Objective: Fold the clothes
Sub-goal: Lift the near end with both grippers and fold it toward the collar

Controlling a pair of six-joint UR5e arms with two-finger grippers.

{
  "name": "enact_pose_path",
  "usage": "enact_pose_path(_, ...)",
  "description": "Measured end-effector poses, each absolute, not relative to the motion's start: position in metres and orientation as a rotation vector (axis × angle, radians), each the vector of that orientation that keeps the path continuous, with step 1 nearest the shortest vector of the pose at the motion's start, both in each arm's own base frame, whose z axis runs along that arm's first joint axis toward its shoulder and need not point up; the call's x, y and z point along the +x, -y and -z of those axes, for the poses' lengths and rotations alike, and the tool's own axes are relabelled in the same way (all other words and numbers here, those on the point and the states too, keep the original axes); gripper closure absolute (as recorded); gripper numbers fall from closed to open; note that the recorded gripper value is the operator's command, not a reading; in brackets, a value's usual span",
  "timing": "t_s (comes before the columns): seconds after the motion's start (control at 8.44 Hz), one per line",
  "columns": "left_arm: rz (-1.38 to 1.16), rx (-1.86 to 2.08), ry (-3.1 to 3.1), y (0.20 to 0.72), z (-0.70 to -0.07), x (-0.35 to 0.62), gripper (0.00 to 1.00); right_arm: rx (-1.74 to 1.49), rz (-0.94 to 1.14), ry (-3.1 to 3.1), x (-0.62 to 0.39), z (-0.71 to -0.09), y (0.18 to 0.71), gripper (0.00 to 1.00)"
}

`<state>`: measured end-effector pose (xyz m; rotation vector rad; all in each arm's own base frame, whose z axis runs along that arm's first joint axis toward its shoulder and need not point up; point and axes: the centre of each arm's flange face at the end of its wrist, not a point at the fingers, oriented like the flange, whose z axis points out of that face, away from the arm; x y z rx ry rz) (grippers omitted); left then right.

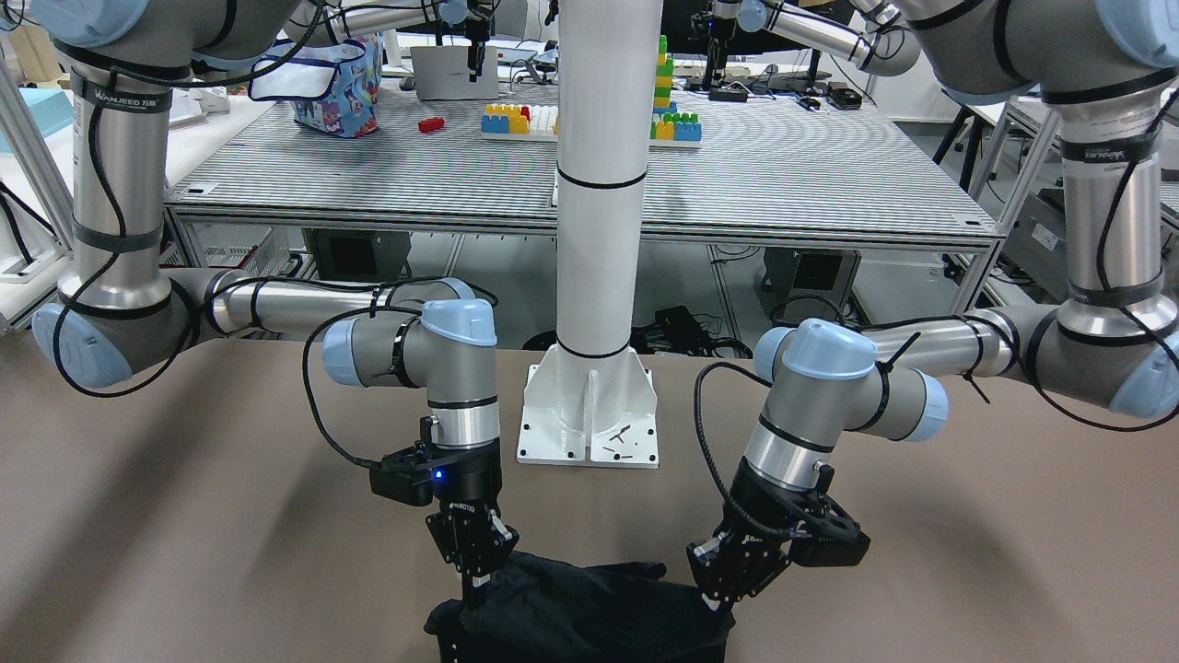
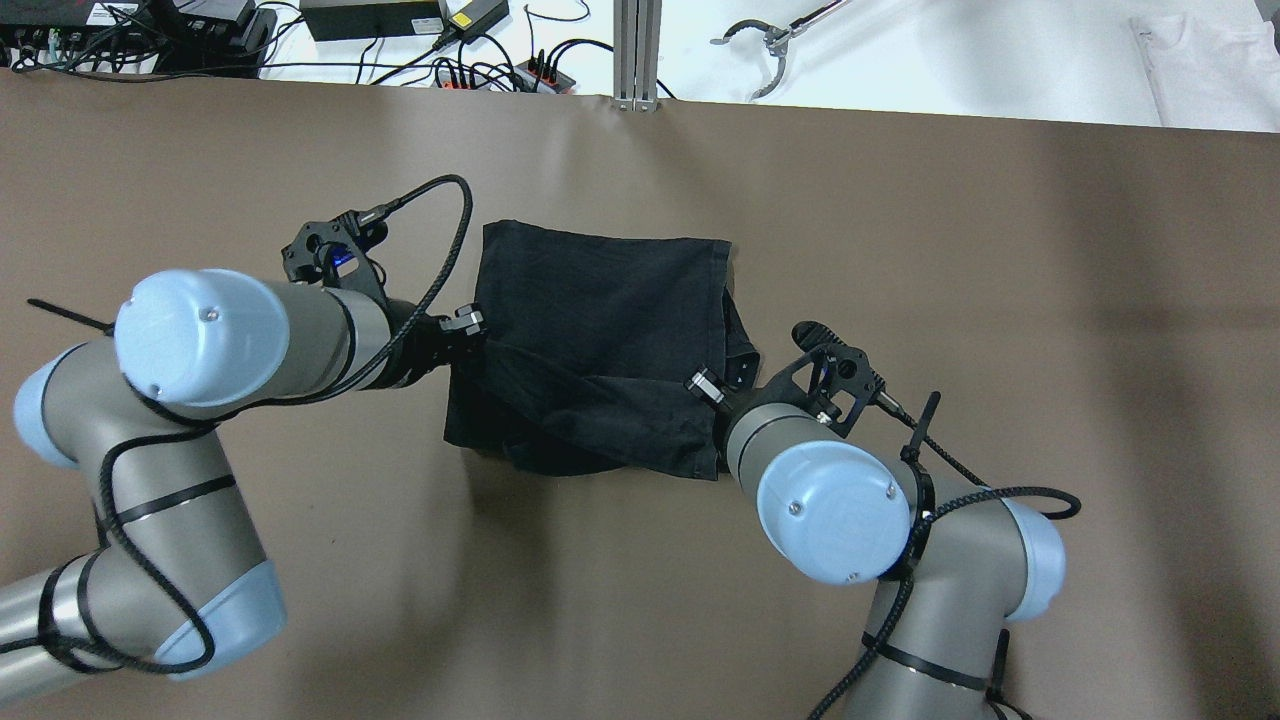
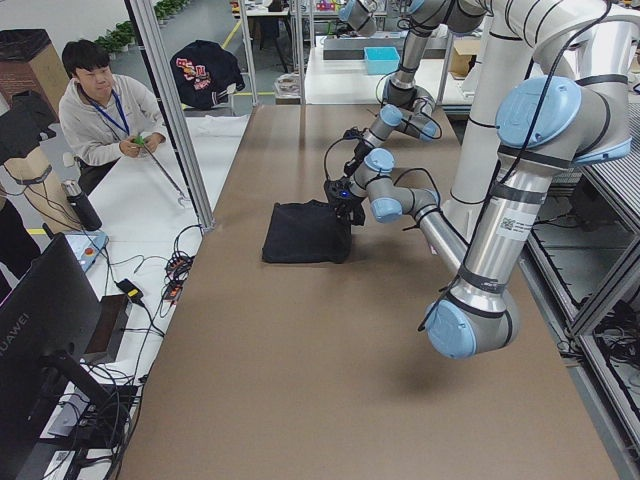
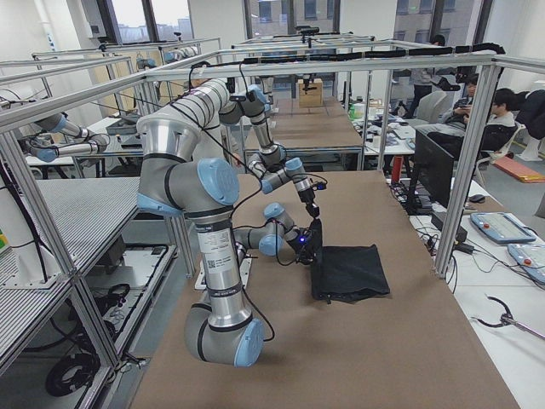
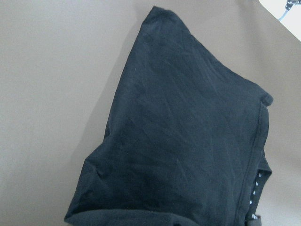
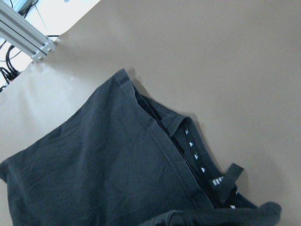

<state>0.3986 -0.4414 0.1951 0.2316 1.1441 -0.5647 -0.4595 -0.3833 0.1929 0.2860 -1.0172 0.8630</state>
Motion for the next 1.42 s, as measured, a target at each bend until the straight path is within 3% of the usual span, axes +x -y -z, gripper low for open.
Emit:
enact_pose_path(0.47,0.592,0.301,-1.000,0.549,-0.202,0.417,1.00,0.351,-0.887,0.928,-0.480,-0.186,0.474,1.00)
enact_pose_path(1.07,0.567,0.325,-0.926,0.639,-0.256,0.470,1.00,0.404,-0.843,0.880,-0.518,-0.217,0.565,1.00)
enact_pose_path(1.19,0.559,0.329,-0.919,0.646,-0.267,0.477,1.00,0.405,-0.836,0.867,-0.525,-0.227,0.574,0.93)
enact_pose_path(1.3,0.556,0.330,-0.910,0.651,-0.275,0.482,0.54,0.415,-0.808,0.846,-0.533,-0.240,0.581,0.62)
enact_pose_path(1.42,0.553,0.330,-0.908,0.653,-0.277,0.485,0.01,0.429,-0.778,0.826,-0.535,-0.250,0.587,0.20)
